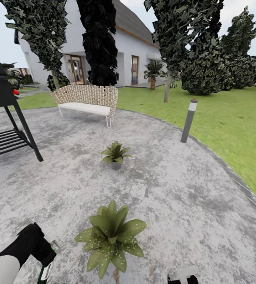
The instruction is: Pick up the pesticide atomizer in the garden and spray insectifuge to fully cover both potted plants in the garden.
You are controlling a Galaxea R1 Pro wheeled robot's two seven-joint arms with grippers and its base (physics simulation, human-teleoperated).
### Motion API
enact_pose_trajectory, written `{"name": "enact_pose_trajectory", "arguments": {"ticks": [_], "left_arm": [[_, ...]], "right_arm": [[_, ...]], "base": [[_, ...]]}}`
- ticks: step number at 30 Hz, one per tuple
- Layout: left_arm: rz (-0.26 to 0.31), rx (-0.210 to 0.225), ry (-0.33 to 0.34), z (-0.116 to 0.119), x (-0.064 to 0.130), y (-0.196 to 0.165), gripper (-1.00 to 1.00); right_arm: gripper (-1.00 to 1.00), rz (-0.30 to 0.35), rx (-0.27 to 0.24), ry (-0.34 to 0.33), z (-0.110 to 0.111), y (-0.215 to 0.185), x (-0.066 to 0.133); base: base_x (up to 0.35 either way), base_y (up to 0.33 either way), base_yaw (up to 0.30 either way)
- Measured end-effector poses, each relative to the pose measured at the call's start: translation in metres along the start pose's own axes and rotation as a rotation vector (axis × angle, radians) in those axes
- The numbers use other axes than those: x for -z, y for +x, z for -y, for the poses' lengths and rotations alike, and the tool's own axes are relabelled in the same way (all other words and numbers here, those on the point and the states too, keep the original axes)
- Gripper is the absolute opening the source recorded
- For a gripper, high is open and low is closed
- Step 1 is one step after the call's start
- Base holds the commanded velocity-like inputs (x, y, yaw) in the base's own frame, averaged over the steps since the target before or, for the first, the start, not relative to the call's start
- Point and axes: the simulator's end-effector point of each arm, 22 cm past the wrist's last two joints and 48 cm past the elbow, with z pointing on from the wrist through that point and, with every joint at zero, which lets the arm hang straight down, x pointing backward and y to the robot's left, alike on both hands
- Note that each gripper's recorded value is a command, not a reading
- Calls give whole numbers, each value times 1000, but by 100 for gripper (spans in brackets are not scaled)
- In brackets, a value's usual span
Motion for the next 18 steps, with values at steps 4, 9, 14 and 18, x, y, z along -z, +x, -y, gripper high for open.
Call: {"name": "enact_pose_trajectory", "arguments": {"ticks": [4, 9, 14, 18], "left_arm": [[29, 23, 8, 1, 4, -8, -100], [46, 34, 42, 14, -4, -14, -100], [65, 45, 13, 7, -5, -19, -100], [64, 49, 7, 5, -6, -19, -100]], "right_arm": [[100, 0, 0, -1, 0, 0, 0], [100, -6, 0, -3, -2, 2, 0], [100, -12, 1, -5, -2, 5, 0], [100, -16, 2, -4, -2, 7, -1]], "base": [[0, 0, 269], [0, 0, 195], [0, 0, 177], [0, -10, 97]]}}
